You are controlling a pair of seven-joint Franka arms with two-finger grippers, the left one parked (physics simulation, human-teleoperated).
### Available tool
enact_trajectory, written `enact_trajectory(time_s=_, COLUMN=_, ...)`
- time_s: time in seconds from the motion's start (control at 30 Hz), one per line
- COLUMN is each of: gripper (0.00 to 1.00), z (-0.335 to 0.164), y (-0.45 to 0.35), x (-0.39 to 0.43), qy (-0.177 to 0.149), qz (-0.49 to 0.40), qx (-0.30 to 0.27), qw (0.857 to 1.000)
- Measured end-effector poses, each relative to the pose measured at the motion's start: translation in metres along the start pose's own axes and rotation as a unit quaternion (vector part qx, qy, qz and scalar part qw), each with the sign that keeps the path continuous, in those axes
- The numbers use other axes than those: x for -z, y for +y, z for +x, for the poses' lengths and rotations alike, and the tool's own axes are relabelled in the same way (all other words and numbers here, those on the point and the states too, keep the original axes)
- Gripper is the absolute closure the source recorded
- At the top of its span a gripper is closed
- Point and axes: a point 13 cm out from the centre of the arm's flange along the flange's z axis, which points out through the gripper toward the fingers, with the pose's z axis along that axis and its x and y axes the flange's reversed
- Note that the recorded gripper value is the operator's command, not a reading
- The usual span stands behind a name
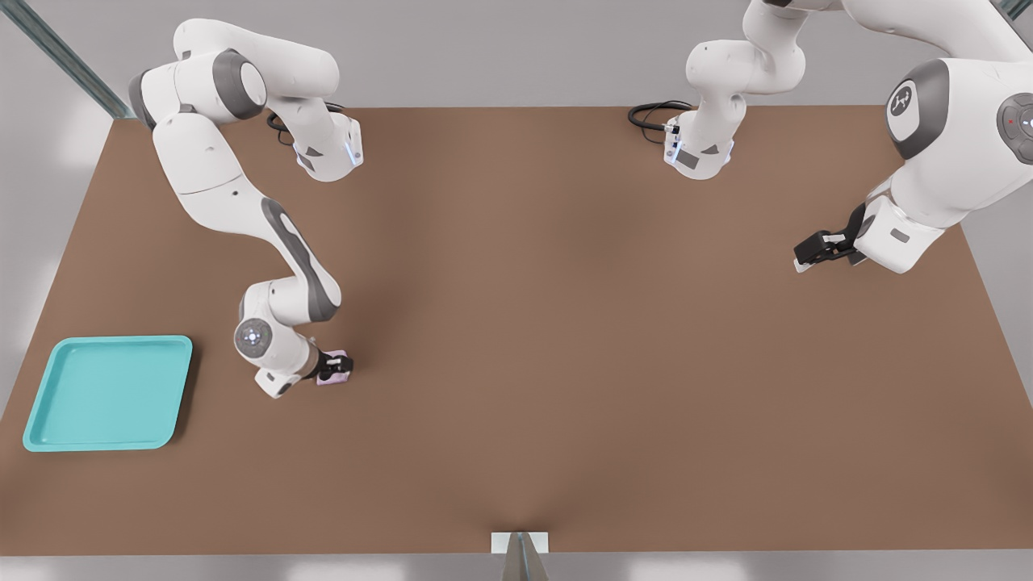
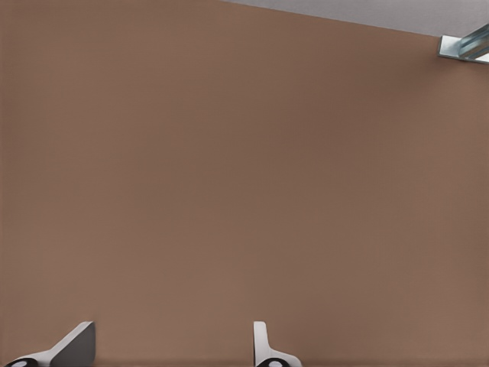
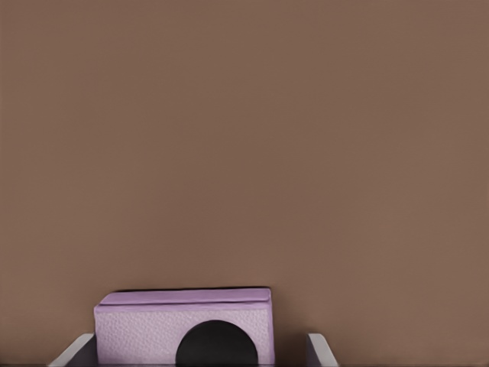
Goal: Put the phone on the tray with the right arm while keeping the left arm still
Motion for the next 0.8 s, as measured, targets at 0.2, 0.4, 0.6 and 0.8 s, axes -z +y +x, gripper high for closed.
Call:
enact_trajectory(time_s=0.2, gripper=0.24, z=0.0, y=0.0, x=0.002, qy=-0.004, qz=0.001, qx=0.007, qw=1.0)
enact_trajectory(time_s=0.4, gripper=0.24, z=-0.01, y=-0.004, x=0.022, qy=-0.02, qz=0.004, qx=0.012, qw=1.0)
enact_trajectory(time_s=0.6, gripper=0.24, z=-0.034, y=-0.07, x=0.084, qy=-0.061, qz=0.016, qx=-0.014, qw=0.998)
enact_trajectory(time_s=0.8, gripper=0.24, z=-0.03, y=-0.226, x=0.112, qy=-0.081, qz=0.028, qx=-0.064, qw=0.994)
